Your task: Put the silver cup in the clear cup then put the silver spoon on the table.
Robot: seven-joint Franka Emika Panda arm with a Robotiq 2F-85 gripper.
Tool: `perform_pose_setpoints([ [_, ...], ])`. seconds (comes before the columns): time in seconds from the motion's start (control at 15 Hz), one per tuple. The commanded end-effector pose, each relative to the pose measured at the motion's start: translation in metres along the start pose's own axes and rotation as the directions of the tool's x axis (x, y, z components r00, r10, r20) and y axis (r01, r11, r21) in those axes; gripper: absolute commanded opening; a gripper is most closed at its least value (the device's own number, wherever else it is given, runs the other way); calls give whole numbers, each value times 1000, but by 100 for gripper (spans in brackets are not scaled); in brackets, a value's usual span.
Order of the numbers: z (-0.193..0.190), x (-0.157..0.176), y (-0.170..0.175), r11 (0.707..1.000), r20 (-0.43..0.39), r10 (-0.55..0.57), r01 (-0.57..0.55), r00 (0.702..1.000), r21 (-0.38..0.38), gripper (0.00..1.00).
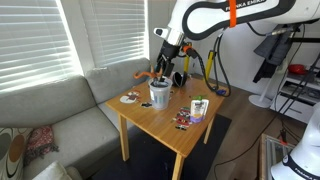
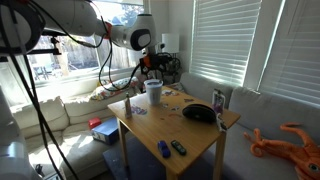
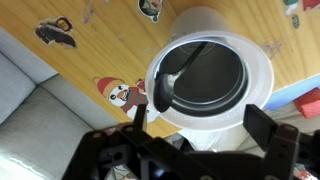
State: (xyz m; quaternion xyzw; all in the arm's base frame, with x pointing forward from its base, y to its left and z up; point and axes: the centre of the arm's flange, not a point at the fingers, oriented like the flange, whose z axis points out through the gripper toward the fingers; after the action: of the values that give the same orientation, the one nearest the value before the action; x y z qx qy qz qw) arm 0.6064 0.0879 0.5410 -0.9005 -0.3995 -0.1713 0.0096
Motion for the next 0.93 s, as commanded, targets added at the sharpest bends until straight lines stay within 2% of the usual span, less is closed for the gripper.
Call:
perform_pose_setpoints([
  [0.0, 11, 5, 19, 999, -56, -16, 18, 998, 36, 100],
  [0.13, 16, 10, 22, 998, -67, -25, 29, 997, 52, 100],
  [0.2, 18, 11, 22, 998, -68, -28, 32, 997, 58, 96],
  [0.27, 19, 13, 23, 998, -72, -31, 35, 997, 60, 74],
  [0.4, 19, 15, 26, 997, -75, -36, 40, 997, 59, 68],
  [0.87, 13, 17, 32, 998, -69, -42, 45, 997, 39, 18],
])
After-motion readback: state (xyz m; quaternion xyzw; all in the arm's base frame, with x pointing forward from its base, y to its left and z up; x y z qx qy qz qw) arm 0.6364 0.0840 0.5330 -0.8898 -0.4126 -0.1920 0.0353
